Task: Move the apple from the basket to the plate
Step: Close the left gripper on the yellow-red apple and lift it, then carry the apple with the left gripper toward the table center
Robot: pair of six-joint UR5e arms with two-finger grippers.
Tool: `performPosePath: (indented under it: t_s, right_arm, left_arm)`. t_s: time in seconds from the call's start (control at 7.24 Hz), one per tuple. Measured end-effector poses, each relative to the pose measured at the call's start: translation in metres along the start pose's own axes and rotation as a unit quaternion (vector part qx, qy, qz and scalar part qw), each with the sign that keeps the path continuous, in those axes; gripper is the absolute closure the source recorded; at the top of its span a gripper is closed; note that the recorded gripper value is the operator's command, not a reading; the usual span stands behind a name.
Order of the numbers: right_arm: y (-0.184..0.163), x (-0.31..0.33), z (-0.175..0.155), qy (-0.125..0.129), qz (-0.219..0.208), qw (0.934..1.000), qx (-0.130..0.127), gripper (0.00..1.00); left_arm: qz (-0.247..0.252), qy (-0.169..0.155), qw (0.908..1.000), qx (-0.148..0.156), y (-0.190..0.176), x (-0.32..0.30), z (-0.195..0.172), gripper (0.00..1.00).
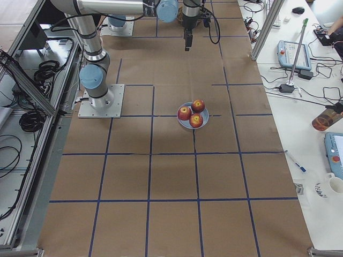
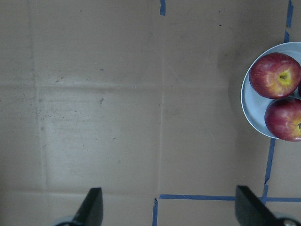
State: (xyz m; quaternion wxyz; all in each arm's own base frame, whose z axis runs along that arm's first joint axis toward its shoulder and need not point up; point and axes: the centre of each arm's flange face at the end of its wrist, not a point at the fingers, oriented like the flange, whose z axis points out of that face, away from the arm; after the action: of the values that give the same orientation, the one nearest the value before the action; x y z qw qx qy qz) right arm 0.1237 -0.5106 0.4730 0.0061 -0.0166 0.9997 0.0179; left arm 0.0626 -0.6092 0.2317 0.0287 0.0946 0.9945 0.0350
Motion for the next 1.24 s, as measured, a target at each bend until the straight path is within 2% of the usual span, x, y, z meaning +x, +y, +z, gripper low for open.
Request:
performPosePath:
  t_s: [0.28,0.55,0.83,1.24]
  right_arm:
    - [0.0,0.0,0.0,0.0,0.0,1.0,0.0,0.0]
    - [0.0,0.0,0.0,0.0,0.0,1.0,0.0,0.0]
    - [0.0,0.0,0.0,0.0,0.0,1.0,0.0,0.0]
    - [0.0,0.0,0.0,0.0,0.0,1.0,0.0,0.0]
  left_arm:
    - [-0.039,-0.002,0.9992,0.001,-0.01,0.04,-0.061,0.52]
    - [-0.082,-0.003,0.9966,0.004,-0.026,0.157,-0.09,0.52]
    - [-0.121,0.017,0.9924,0.012,-0.036,0.265,-0.093,0.52]
    - [-0.146,0.023,0.9886,0.028,-0.054,0.398,-0.045,0.5]
